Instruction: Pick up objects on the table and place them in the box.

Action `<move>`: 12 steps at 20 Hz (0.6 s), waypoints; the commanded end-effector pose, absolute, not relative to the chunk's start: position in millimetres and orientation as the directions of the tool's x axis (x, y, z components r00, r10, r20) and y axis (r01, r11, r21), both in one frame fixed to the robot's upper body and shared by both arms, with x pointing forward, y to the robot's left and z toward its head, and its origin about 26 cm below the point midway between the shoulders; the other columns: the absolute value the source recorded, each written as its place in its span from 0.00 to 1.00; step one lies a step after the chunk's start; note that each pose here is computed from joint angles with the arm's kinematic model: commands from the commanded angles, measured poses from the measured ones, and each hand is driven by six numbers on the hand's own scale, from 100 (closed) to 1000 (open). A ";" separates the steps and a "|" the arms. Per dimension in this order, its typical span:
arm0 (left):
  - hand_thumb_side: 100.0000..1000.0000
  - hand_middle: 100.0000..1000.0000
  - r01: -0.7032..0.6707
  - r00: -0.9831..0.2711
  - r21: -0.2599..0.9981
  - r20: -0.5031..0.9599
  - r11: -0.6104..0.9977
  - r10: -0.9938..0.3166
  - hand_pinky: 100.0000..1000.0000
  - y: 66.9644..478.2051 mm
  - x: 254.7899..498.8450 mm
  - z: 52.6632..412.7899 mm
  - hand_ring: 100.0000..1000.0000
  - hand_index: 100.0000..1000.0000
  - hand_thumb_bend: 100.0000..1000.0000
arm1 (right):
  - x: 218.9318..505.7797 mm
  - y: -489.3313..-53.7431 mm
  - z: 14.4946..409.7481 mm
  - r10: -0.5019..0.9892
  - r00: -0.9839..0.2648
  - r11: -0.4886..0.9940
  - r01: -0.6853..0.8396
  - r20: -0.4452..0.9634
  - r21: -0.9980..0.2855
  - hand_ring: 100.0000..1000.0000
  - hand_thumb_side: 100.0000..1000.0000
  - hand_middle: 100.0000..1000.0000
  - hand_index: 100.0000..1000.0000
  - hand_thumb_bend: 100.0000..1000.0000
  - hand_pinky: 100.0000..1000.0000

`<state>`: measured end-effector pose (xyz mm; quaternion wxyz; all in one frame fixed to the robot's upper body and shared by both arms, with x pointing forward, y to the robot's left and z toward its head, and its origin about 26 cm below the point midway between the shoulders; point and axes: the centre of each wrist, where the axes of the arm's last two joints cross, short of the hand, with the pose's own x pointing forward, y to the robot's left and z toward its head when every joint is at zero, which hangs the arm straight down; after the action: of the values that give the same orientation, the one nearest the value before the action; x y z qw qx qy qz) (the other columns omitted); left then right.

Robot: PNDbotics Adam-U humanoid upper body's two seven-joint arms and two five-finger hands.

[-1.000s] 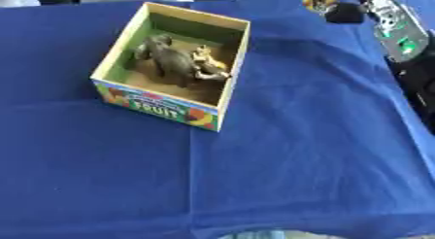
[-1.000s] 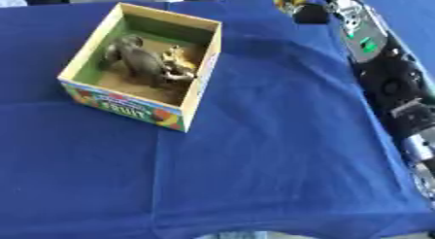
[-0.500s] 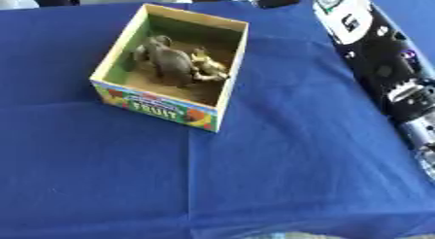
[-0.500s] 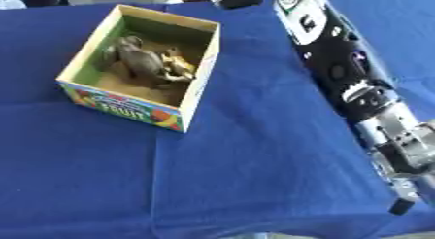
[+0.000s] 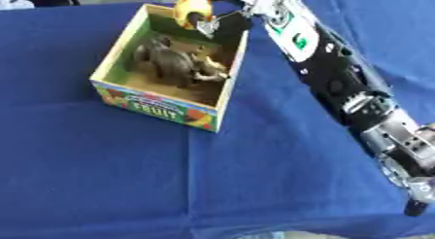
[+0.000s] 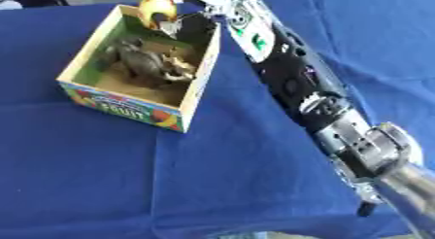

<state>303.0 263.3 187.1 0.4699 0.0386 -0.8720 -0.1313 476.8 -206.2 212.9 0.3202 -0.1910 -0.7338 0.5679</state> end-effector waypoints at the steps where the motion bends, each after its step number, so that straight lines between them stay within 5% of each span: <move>1: 0.45 0.62 0.061 -0.577 0.271 0.795 0.961 -0.187 0.54 262.2 302.7 194.0 0.55 0.69 0.11 | 479.4 -202.7 213.1 0.650 -0.721 0.259 -0.086 0.240 -0.962 0.70 0.29 0.46 0.68 0.00 0.88; 5: 0.45 0.62 0.061 -0.577 0.270 0.795 0.961 -0.187 0.54 262.2 302.7 194.1 0.55 0.69 0.11 | 480.5 -201.9 204.8 0.652 -0.718 0.241 -0.107 0.242 -0.965 0.71 0.32 0.48 0.71 0.06 0.89; 12: 0.45 0.62 0.062 -0.576 0.272 0.795 0.960 -0.188 0.54 262.3 302.8 193.9 0.56 0.69 0.11 | 481.0 -203.5 201.2 0.647 -0.723 0.209 -0.138 0.243 -0.968 0.76 0.45 0.67 0.83 0.47 0.91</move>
<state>303.2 262.0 186.7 0.4705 0.0353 -0.8721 -0.1300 480.0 -202.9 188.9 0.3379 -0.1719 -0.7044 0.6000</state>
